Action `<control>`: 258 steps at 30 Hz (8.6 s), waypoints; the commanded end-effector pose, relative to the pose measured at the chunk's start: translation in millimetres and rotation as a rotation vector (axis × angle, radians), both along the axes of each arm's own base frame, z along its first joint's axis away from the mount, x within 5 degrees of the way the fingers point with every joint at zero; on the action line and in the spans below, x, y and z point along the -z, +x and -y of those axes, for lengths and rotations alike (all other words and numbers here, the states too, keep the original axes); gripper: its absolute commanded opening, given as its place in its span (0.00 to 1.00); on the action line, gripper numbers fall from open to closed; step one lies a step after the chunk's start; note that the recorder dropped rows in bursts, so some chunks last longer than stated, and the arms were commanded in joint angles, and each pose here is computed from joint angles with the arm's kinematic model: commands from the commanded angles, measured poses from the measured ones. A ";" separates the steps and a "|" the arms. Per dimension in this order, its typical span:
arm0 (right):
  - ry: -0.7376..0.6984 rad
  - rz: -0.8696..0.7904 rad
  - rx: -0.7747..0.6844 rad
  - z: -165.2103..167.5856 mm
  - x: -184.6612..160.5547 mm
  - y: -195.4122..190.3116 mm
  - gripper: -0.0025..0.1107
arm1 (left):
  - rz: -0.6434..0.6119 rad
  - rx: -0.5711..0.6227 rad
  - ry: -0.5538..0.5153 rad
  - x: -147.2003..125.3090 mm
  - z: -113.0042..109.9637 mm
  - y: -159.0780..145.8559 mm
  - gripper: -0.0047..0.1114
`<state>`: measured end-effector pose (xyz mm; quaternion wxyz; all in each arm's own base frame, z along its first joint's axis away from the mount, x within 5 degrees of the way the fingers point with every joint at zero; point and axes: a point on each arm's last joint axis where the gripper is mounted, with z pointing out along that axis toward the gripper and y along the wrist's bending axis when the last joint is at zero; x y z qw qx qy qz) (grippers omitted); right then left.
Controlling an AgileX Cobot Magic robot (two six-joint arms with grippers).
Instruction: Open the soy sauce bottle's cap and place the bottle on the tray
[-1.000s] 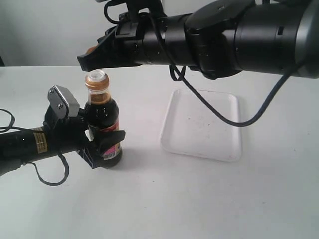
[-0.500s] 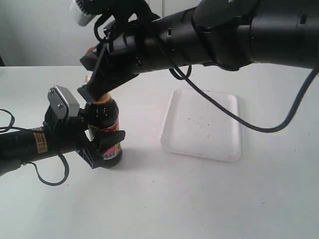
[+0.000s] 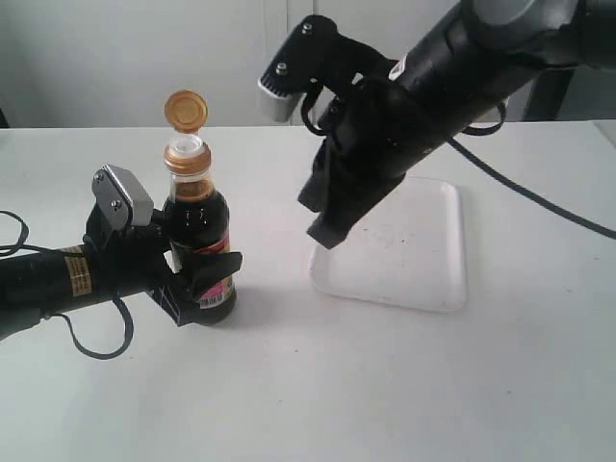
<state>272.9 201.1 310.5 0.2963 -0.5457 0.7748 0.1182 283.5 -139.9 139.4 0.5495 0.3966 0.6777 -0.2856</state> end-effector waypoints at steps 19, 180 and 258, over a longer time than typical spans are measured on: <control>-0.172 -0.155 0.575 112.3 6.9 37.3 0.02 | -0.006 0.009 0.013 1.7 0.6 -2.3 0.04; 0.242 0.375 1.019 205.9 16.0 -1.2 0.02 | 0.157 0.085 -0.241 -21.4 212.9 82.1 0.52; 0.253 0.365 1.031 205.9 16.4 -1.4 0.02 | 0.248 0.061 -0.451 -105.4 207.5 80.5 0.95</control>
